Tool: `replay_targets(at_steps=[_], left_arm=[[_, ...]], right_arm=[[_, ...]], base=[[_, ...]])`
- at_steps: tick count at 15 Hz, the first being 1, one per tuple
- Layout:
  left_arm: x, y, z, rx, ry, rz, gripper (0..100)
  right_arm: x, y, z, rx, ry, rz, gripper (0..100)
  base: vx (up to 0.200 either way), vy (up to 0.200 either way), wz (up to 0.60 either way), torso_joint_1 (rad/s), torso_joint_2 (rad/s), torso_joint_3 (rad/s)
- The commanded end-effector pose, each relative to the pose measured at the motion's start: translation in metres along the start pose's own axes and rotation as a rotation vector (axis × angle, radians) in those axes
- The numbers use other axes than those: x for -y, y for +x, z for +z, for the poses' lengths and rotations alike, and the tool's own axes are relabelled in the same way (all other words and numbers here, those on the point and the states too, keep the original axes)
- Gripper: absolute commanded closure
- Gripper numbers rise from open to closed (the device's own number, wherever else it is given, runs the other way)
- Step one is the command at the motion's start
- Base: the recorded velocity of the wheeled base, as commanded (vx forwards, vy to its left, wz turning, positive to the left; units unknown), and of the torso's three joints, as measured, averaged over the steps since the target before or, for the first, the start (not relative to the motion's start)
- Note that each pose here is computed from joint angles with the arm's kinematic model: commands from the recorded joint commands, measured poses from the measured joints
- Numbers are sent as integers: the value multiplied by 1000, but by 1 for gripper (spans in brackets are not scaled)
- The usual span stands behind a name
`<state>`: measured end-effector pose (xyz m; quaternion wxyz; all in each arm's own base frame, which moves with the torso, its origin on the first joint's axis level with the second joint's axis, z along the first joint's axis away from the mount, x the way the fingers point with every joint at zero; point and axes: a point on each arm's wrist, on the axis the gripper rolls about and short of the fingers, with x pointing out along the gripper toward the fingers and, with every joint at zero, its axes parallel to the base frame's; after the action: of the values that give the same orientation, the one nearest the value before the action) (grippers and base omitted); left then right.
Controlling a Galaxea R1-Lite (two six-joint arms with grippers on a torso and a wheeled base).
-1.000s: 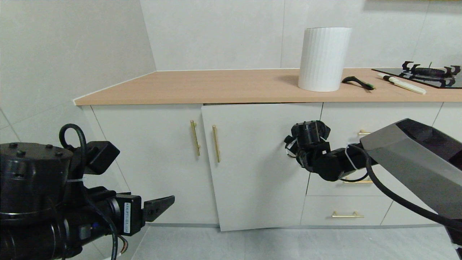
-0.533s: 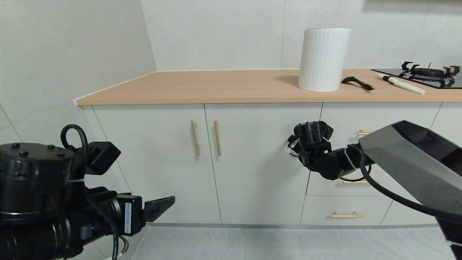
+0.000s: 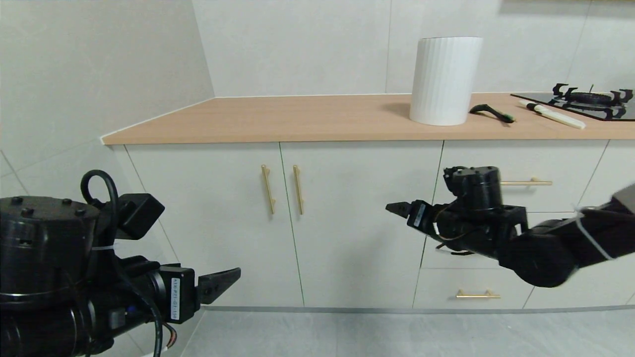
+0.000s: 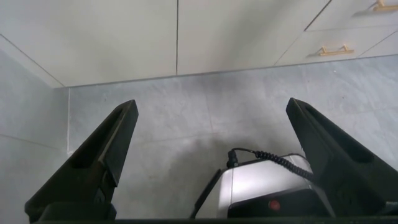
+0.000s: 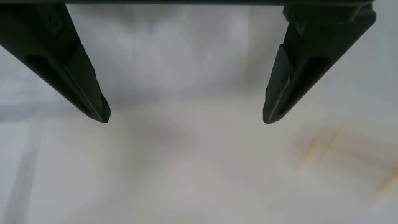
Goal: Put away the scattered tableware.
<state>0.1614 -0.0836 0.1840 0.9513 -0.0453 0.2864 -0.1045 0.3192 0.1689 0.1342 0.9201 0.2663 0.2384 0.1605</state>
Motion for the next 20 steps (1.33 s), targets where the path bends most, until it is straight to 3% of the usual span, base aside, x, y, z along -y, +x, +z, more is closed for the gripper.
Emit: replay_targets(at_steps=[1, 3, 6, 7, 9, 11, 12, 14, 15, 18, 20], left_arm=[[-1, -5, 1, 19, 0, 0, 0], [-3, -17, 3, 64, -4, -13, 0], [-20, -55, -2, 194, 29, 3, 0], [-25, -67, -9, 234, 38, 8, 0], [-36, -90, -30, 301, 24, 9, 0], [-47, -115, -56, 404, 19, 23, 0], [-53, -126, -70, 455, 48, 58, 0], [-55, -130, -77, 474, 62, 76, 0], [-61, -150, -103, 560, 98, 146, 0], [-62, -170, -139, 655, 83, 236, 0], [-63, -168, -140, 647, 51, 323, 0]], right_arm=[[-15, -64, 16, 142, -107, 63, 0], [-12, -89, 19, 216, -170, -10, 0], [1, -192, 25, 396, -243, -13, 0], [11, -221, 22, 457, -294, -42, 0], [22, -269, 13, 573, -360, -81, 0], [31, -322, -5, 682, -371, -105, 0], [36, -346, -22, 688, -374, -103, 0], [38, -355, -29, 686, -374, -106, 0], [49, -382, -57, 666, -395, -153, 0], [63, -400, -90, 698, -446, -253, 0], [61, -400, -91, 741, -410, -355, 0]], base=[[0, 0, 0, 0, 0, 0], [0, 0, 0, 0, 0, 0], [0, 0, 0, 0, 0, 0], [0, 0, 0, 0, 0, 0], [0, 0, 0, 0, 0, 0], [0, 0, 0, 0, 0, 0], [0, 0, 0, 0, 0, 0], [0, 0, 0, 0, 0, 0], [0, 0, 0, 0, 0, 0], [0, 0, 0, 0, 0, 0], [0, 0, 0, 0, 0, 0]])
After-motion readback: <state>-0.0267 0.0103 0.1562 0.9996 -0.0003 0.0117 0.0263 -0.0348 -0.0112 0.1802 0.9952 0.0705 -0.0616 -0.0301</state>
